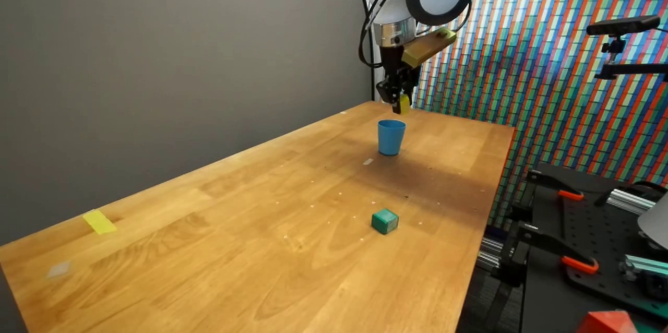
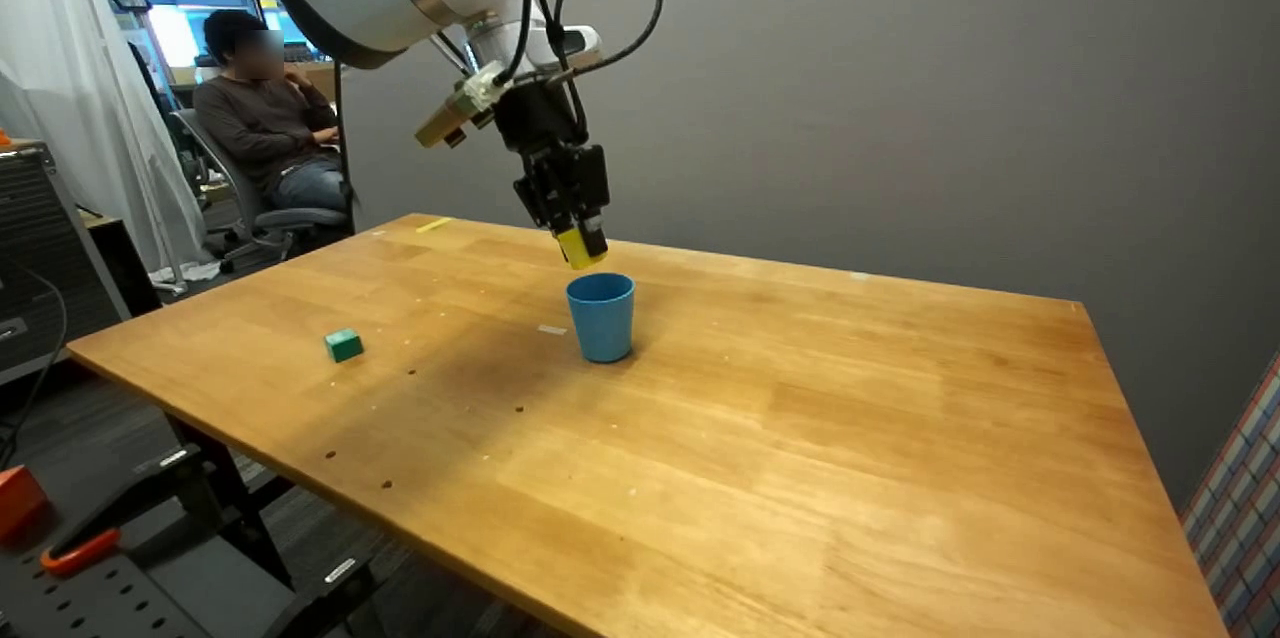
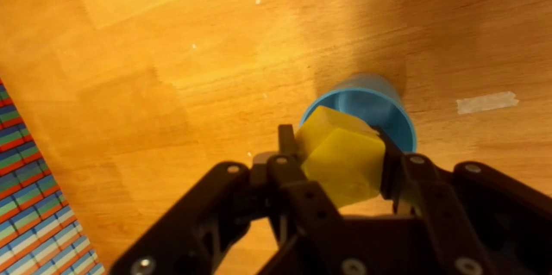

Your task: Put the yellow block in the blue cup

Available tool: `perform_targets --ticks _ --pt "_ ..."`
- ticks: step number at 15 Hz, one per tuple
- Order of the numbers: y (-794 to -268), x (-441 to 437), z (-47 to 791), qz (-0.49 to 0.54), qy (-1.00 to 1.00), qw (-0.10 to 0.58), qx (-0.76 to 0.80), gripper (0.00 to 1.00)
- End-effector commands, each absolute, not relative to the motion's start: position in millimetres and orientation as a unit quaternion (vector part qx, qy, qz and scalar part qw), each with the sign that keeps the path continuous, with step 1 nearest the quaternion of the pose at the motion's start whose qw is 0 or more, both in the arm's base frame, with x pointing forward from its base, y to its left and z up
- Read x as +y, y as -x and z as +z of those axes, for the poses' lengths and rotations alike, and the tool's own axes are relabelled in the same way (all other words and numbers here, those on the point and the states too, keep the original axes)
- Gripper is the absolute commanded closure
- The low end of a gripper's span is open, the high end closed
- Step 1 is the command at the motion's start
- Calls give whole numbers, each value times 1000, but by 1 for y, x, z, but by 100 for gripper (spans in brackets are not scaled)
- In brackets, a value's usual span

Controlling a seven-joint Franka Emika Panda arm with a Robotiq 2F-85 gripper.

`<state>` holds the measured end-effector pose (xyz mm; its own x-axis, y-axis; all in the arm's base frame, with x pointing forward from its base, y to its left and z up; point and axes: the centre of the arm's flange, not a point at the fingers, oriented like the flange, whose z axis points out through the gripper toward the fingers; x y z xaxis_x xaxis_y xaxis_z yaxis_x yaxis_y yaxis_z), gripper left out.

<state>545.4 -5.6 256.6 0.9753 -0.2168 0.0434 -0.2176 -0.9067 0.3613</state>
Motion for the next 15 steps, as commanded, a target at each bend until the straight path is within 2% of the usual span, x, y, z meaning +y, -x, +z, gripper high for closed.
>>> perform_targets --ticks 1,7,8,10,13,15 --pt "-566 -14 236 11 -974 173 -143 78" --pt "-587 -18 225 22 -973 162 -163 78" --pt "-590 -18 226 22 -973 158 -165 31" --pt "-590 -19 228 17 -974 152 -165 26" --pt "-558 -13 240 -8 -981 122 -149 1" --pt "-538 -14 265 -15 -986 86 -143 0"
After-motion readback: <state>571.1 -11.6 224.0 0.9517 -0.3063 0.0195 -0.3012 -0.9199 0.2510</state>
